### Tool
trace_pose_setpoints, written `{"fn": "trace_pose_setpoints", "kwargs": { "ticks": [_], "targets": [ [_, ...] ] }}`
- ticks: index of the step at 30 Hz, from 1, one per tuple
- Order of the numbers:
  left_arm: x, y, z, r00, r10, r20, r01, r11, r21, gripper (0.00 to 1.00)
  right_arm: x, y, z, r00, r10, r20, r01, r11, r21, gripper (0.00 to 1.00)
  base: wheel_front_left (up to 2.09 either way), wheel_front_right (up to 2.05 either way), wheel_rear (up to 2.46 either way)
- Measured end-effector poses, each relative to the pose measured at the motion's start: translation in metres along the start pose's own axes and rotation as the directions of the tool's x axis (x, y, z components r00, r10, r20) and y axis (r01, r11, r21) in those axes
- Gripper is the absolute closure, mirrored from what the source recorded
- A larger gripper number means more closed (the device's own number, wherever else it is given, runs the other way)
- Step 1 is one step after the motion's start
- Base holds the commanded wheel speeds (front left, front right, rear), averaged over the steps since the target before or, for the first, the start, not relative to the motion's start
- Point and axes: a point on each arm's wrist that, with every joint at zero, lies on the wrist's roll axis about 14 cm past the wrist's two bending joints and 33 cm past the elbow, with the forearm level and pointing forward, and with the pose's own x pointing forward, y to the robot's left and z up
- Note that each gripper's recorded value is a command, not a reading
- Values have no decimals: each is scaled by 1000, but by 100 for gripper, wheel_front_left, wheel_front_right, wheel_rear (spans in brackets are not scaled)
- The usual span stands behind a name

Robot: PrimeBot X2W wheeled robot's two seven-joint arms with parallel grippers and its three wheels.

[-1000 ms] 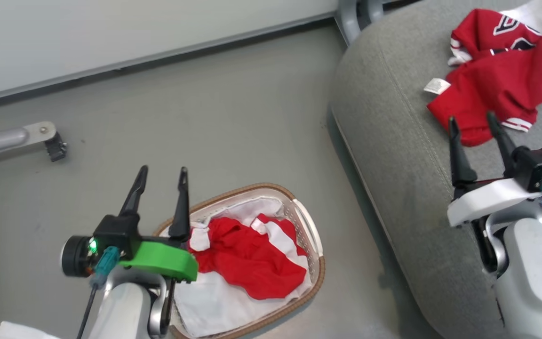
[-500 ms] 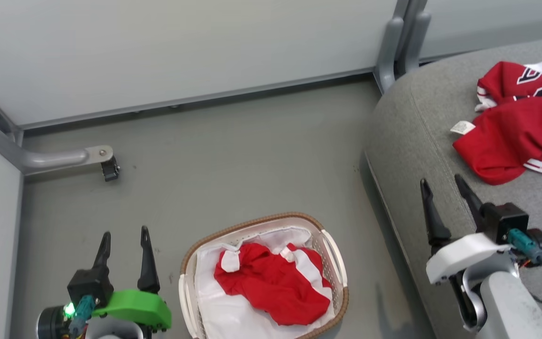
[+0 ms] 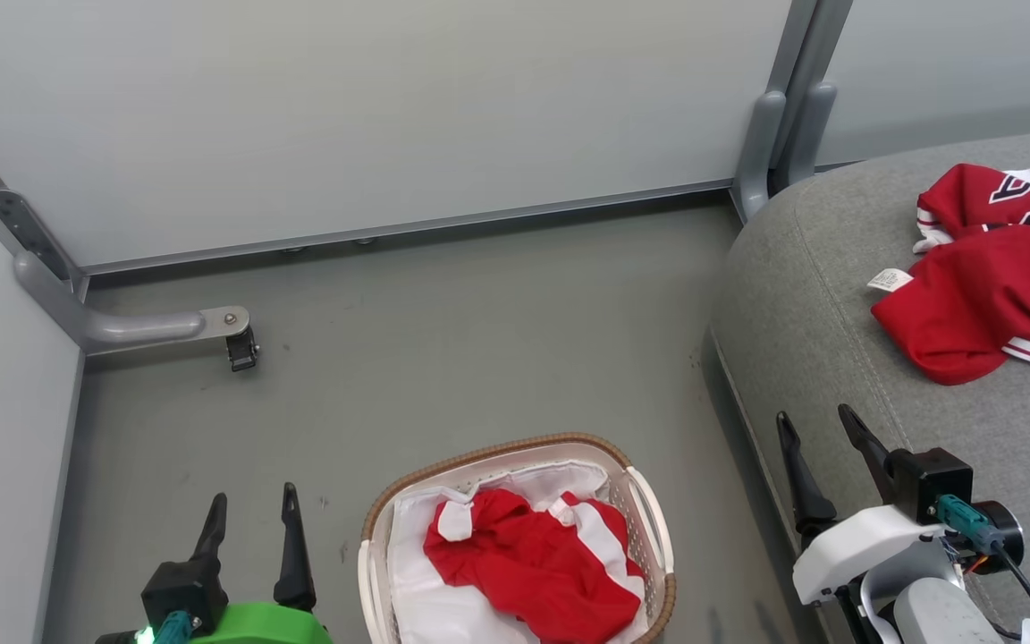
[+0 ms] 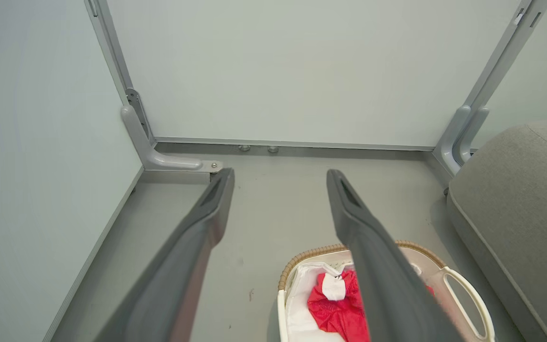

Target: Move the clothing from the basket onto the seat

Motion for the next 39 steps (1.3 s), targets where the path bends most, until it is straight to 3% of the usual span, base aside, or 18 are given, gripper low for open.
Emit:
{"fn": "trace_pose_setpoints", "kwargs": {
  "ticks": [12, 22, 32, 39],
  "targets": [
    [20, -37, -26, 989, -122, -88, 121, 993, -20, 0, 23, -5, 15, 999, -6, 49, 5, 1000, 17, 0, 0, 0, 0],
    [57, -77, -72, 942, -244, -228, 236, 970, -63, 0, 57, -14, 18, 997, 5, 73, -6, 1000, 7, 0, 0, 0, 0],
    [73, -110, -150, 824, -358, -438, 353, 931, -96, 0, 84, -32, -1, 999, -15, 48, 15, 1000, 3, 0, 0, 0, 0],
    [60, -129, -207, 690, -430, -583, 445, 887, -127, 0, 88, -50, -25, 998, -59, -2, 59, 998, -4, 0, 0, 0, 0]
  ]
}}
